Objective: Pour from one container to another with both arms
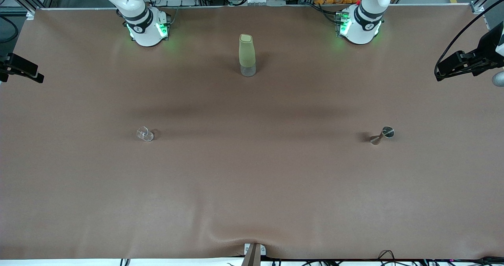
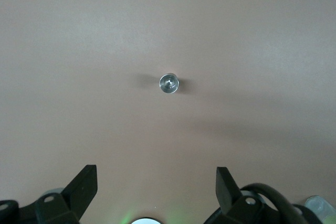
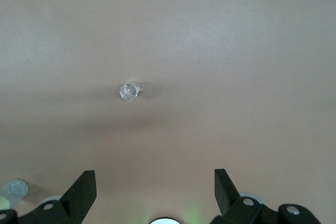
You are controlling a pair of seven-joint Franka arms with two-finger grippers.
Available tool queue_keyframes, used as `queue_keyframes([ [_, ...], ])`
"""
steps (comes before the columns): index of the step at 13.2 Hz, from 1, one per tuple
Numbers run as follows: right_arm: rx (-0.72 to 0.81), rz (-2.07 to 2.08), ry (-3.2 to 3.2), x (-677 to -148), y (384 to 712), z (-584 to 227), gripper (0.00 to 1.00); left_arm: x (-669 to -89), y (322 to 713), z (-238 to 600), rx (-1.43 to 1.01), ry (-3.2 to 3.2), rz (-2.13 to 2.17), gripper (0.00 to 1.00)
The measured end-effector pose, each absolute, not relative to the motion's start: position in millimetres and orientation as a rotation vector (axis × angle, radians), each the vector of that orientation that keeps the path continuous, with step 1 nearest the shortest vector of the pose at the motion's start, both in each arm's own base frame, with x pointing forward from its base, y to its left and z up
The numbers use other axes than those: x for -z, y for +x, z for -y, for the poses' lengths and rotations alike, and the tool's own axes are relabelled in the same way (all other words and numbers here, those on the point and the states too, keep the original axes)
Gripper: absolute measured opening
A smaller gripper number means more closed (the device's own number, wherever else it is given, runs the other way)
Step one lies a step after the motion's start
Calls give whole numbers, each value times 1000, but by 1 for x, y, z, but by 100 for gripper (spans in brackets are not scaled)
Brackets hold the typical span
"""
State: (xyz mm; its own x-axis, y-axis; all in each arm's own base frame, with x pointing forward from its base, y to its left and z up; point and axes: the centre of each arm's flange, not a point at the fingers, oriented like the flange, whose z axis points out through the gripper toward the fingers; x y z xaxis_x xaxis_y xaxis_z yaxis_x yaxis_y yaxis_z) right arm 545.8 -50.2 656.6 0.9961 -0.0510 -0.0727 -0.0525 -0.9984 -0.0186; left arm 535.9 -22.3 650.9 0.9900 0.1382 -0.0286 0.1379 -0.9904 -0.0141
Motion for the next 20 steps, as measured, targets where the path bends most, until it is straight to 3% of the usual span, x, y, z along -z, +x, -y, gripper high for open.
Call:
queue_keyframes([
  [16, -113, -81, -3118, -656, 546, 50, 100, -616, 562, -22, -58, -3307, -37, 100],
  [20, -111, -81, -3118, -657, 546, 50, 100, -549, 590, -119, -18, -3351, -361, 100],
])
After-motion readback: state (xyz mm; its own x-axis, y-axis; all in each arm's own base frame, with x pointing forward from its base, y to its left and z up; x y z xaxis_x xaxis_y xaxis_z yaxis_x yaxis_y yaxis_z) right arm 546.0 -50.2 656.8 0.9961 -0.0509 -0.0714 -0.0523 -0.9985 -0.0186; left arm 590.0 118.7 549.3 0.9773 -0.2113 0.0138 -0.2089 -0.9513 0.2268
